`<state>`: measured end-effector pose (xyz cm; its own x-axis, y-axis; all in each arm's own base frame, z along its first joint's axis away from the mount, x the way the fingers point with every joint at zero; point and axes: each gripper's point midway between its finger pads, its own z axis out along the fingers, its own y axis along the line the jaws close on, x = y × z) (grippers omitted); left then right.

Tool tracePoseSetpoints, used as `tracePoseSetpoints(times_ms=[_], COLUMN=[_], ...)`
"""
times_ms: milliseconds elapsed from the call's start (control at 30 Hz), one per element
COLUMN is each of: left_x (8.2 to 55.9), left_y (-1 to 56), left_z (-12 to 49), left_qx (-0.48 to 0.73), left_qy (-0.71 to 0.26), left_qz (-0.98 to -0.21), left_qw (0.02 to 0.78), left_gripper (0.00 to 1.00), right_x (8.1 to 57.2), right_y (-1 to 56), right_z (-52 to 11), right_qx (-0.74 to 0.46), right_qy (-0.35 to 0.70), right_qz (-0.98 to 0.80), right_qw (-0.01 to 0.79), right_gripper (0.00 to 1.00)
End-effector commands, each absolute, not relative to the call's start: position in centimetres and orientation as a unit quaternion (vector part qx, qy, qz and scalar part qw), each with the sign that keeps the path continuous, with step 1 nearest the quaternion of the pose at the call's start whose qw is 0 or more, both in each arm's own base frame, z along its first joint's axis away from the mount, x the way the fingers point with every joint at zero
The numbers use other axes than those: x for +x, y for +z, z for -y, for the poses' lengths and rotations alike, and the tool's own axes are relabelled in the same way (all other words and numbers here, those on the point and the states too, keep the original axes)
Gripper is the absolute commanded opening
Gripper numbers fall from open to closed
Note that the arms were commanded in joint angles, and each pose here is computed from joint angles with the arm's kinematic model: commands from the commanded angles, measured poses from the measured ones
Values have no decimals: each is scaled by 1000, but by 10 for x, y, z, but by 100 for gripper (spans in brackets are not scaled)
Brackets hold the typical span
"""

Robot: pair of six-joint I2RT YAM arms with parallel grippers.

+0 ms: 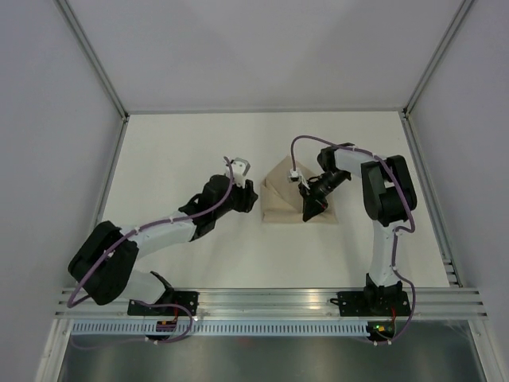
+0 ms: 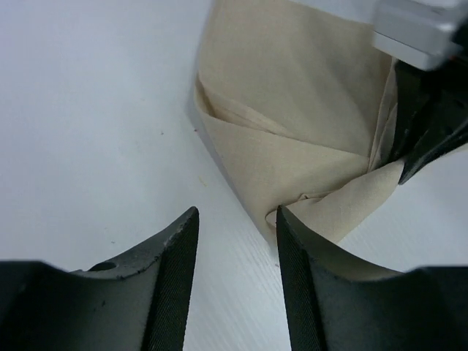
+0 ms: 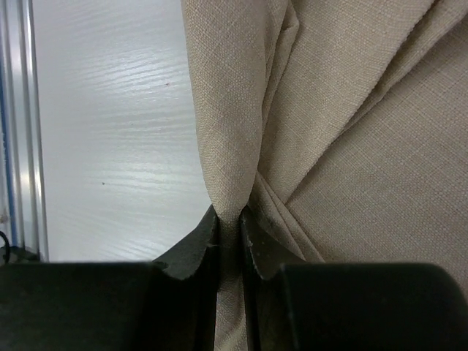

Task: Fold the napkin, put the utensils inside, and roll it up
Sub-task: Roll the napkin at the center of the board.

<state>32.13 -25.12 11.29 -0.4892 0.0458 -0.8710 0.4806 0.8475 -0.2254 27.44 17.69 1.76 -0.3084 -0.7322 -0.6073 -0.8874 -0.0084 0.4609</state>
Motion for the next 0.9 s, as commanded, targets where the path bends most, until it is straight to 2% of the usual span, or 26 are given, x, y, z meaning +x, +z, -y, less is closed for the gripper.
tracePoseSetpoints(times_ms=[0, 133, 233, 500, 800, 867], left_x=[316, 292, 279, 243, 240, 244], left_y=[153, 158, 152, 104, 70, 66], left_z=[279, 307, 327, 395, 420, 422], left_qx=[222, 323, 384, 554, 607, 611], left_qy=[-191, -175, -175, -184, -155, -144], left_qz=[-747, -683, -659, -611, -583, -579], left_qw=[597, 631, 623, 534, 517, 519], left_gripper=[53, 56, 58, 62, 63, 67], right_x=[255, 260, 263, 267, 269, 269], right_y=[17, 11, 8, -2, -10, -10], right_z=[-174, -174, -174, -174, -172, -172], right_qx=[-560, -552, -546, -531, -526, -525], right_qy=[462, 464, 465, 467, 465, 466], right_qz=[-686, -691, -697, -706, -712, -712], right_qw=[46, 38, 35, 21, 12, 11], right_gripper=[11, 11, 11, 11, 12, 11])
